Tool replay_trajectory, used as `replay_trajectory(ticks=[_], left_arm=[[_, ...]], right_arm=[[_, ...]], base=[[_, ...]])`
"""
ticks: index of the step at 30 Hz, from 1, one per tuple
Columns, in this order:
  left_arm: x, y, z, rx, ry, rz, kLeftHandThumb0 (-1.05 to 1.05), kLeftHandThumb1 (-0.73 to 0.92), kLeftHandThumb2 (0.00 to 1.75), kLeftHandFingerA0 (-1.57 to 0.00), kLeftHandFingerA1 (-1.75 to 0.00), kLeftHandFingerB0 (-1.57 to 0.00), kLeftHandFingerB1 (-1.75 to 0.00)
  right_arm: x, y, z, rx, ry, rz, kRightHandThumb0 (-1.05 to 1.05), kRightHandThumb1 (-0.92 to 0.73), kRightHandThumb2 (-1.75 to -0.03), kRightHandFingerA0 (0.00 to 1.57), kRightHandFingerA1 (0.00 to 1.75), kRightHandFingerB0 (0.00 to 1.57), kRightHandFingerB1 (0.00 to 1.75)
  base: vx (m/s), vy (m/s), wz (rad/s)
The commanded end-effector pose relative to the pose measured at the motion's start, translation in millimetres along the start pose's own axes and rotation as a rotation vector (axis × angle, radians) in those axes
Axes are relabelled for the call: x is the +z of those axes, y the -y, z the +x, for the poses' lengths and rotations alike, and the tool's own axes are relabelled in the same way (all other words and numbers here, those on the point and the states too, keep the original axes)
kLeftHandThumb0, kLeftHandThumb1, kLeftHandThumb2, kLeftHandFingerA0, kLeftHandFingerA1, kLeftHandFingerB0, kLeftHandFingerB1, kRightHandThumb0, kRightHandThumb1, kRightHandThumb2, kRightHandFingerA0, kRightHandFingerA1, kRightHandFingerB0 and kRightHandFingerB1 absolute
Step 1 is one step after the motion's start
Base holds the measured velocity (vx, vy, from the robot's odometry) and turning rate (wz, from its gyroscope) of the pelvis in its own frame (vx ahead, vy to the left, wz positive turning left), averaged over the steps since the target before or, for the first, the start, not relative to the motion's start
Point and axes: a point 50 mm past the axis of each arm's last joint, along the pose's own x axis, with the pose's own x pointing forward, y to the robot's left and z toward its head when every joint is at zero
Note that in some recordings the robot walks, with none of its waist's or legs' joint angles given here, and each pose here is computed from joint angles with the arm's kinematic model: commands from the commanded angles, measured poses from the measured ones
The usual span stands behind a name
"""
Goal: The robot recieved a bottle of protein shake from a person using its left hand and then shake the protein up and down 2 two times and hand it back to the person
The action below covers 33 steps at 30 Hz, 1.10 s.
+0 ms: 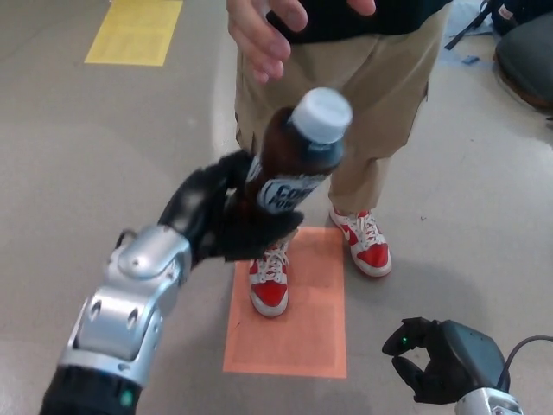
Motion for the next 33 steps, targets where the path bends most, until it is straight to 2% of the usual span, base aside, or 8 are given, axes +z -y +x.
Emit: replay_trajectory(ticks=[1,14,17,22,27,29,30,33], left_arm=[[-17,-2,-3,-0.014,0.002,-0.12,-0.24,0.83,0.66,-0.78,-1.66,-0.57,-1.19],[-59,3,-12,0.022,-0.144,-0.247,-0.21,0.78,0.71,-0.74,-1.68,-0.61,-1.18],[14,-9,-5,0.026,0.084,-0.289,-0.24,0.8,0.71,-0.82,-1.61,-0.71,-1.1],[40,-15,-11,0.022,0.172,-0.332,-0.21,0.8,0.73,-0.86,-1.58,-0.73,-1.04],[-96,7,-29,0.018,-0.26,-0.211,-0.19,0.75,0.76,-0.76,-1.67,-0.65,-1.19],[-87,4,-26,0.011,-0.241,-0.196,-0.2,0.78,0.75,-0.83,-1.63,-0.68,-1.18],[-64,0,-20,0.006,-0.175,-0.2,-0.24,0.79,0.7,-0.75,-1.66,-0.68,-1.12],[18,-16,-7,0.029,0.07,-0.241,-0.24,0.77,0.73,-0.83,-1.6,-0.72,-1.05]], right_arm=[[0,3,3,-0.01,-0.012,0.015,-0.41,-0.66,-0.75,0.94,0.85,0.89,0.61],[0,1,0,-0.018,-0.003,0.005,-0.4,-0.64,-0.8,0.99,0.86,0.92,0.59],[-2,-1,-2,-0.003,-0.011,0.014,-0.44,-0.68,-0.78,0.95,0.85,0.9,0.62],[-1,-1,-2,-0.007,0.003,0.004,-0.42,-0.68,-0.75,0.98,0.85,0.91,0.61],[-2,1,-1,-0.011,0.014,-0.006,-0.42,-0.65,-0.84,0.97,0.92,0.89,0.65],[-2,4,0,-0.014,0.014,-0.009,-0.43,-0.66,-0.83,0.95,0.88,0.88,0.65],[-2,4,0,-0.017,0.008,-0.003,-0.42,-0.65,-0.83,0.96,0.9,0.89,0.64],[-2,3,0,-0.023,-0.001,0.01,-0.4,-0.65,-0.81,0.98,0.84,0.91,0.6]], base=[[0.0,0.0,0.0],[0.0,0.0,0.0],[0.0,0.0,0.0],[0.0,0.0,0.0],[0.0,0.0,0.0],[0.0,0.0,0.0],[0.0,0.0,0.0],[0.0,0.0,0.07]])
